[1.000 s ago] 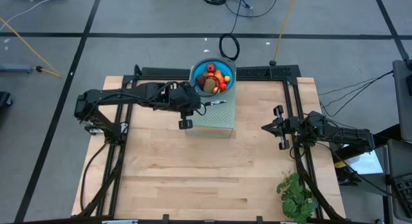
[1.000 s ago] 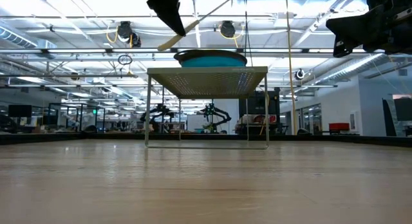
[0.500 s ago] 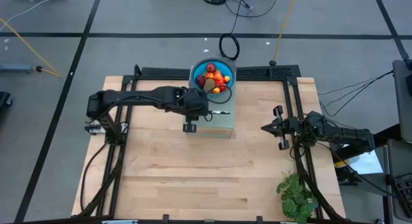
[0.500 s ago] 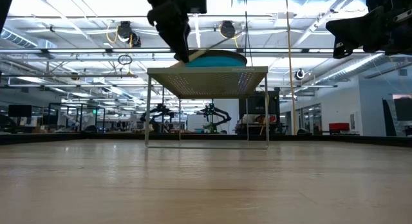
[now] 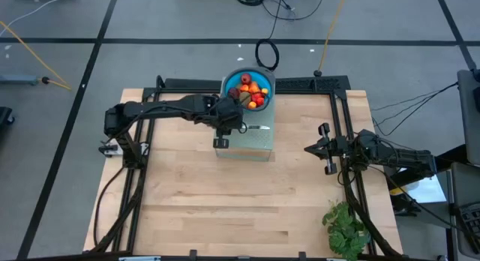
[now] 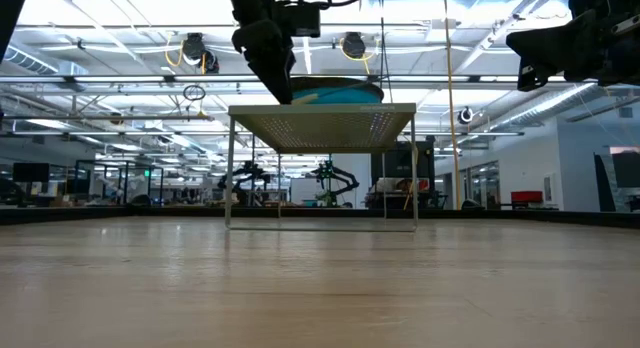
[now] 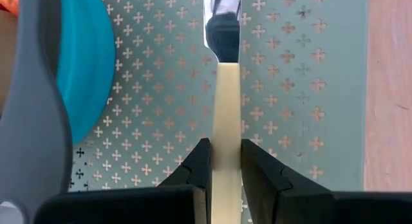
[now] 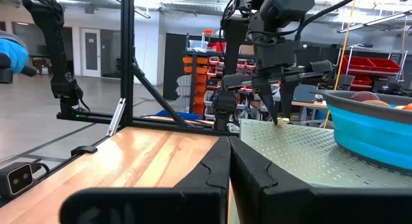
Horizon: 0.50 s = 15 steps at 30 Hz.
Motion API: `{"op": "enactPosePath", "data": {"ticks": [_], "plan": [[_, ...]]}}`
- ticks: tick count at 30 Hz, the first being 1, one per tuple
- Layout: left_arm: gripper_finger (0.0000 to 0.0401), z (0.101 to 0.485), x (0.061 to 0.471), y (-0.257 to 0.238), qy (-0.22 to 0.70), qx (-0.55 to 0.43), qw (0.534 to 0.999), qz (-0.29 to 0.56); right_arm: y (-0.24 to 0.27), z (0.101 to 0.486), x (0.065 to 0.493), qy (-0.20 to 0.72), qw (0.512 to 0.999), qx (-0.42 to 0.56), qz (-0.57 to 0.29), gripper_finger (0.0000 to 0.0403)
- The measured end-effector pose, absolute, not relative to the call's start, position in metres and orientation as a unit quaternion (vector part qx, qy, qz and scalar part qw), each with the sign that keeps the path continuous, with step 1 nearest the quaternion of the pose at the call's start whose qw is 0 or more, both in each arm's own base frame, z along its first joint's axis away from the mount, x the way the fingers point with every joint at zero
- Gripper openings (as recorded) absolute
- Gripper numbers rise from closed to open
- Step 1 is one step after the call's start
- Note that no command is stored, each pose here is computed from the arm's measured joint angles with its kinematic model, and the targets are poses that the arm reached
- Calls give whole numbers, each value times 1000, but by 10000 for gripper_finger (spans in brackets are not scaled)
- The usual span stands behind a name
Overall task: Pick & Place Fruit
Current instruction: Put the yellow knife on the shelf
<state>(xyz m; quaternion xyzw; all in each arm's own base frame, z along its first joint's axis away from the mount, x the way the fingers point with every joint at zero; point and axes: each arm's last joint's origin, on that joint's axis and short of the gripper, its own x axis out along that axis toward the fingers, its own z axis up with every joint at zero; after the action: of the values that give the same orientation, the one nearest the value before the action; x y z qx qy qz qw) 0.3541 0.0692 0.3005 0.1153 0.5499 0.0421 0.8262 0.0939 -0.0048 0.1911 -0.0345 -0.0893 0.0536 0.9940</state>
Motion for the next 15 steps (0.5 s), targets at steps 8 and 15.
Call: {"op": "enactPosePath", "data": {"ticks": [8, 15], "plan": [[51, 301, 355, 70, 547, 123, 827, 37, -5, 191, 94, -89, 994, -34, 53, 0], [51, 301, 356, 77, 536, 114, 836, 32, -5, 191, 94, -89, 994, -35, 53, 0]]}}
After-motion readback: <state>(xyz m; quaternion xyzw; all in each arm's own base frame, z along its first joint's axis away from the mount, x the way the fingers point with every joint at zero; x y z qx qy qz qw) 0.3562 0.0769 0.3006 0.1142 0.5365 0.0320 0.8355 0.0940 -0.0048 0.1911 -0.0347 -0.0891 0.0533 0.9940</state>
